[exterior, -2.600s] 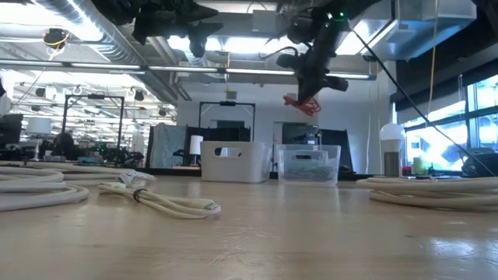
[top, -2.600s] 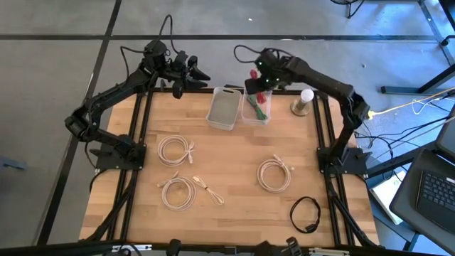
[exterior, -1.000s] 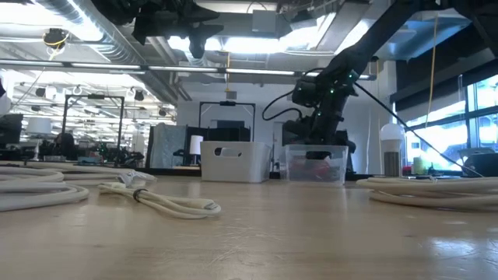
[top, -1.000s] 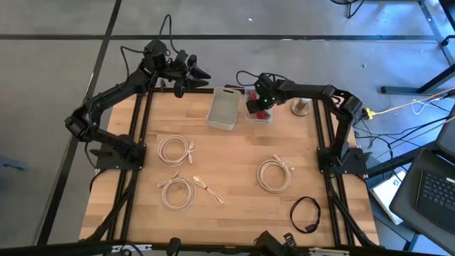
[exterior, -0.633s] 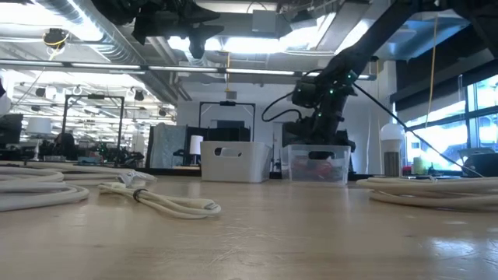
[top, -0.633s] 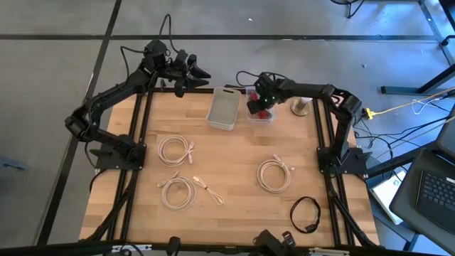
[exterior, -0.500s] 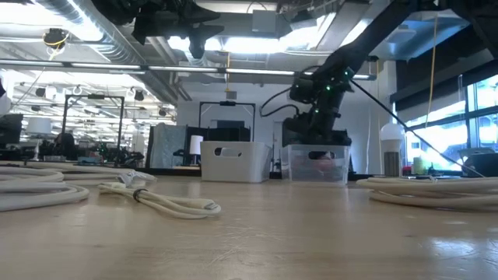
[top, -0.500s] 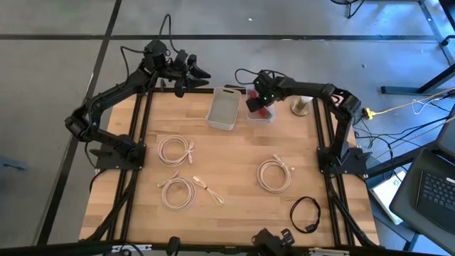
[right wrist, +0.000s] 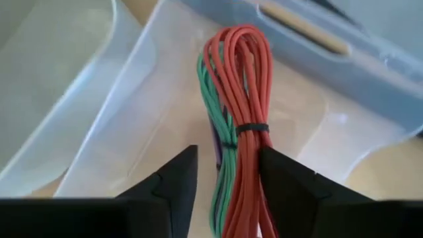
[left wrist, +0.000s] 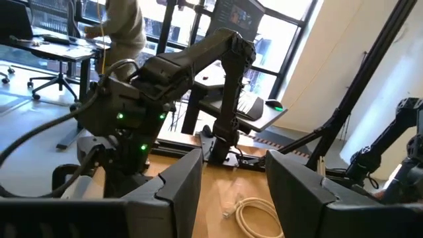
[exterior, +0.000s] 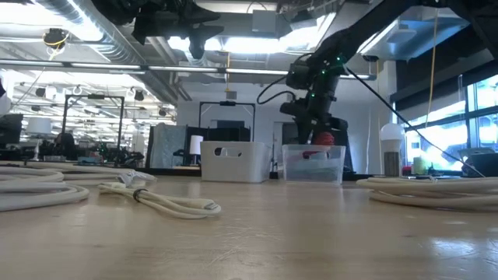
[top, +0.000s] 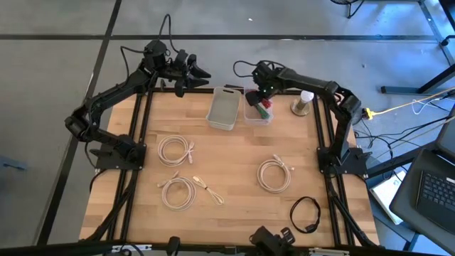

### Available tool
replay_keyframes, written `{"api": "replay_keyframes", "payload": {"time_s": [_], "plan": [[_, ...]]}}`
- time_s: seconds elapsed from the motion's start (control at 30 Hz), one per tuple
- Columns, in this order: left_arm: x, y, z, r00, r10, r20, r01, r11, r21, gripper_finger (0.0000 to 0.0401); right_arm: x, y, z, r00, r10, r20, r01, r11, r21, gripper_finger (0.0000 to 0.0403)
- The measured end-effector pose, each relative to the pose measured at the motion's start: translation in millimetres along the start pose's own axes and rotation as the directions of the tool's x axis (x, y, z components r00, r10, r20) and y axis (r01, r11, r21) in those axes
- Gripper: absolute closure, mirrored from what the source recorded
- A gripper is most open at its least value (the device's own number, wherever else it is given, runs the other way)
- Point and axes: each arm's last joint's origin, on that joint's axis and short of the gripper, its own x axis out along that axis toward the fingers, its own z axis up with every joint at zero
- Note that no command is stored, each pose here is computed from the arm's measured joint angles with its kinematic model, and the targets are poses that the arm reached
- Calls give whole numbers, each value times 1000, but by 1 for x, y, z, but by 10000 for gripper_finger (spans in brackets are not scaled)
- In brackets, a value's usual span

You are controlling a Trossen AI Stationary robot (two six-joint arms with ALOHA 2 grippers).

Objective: Pick & Place USB Port
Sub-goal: Put the red usb cable into the transparent bin, then put the white usb cable into the transparent bin

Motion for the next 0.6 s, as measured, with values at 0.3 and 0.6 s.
{"api": "replay_keyframes", "payload": {"time_s": [0.3, 0.6], "plan": [[0, 0, 0, 1000, 13, 3, -13, 1000, 0, 240, 5, 3, -10, 999, -19, -50, 20, 1000, 3, 260], [0, 0, 0, 1000, 13, 3, -13, 1000, 0, 240, 4, 11, -14, 996, -82, -31, 81, 996, -19, 269]]}}
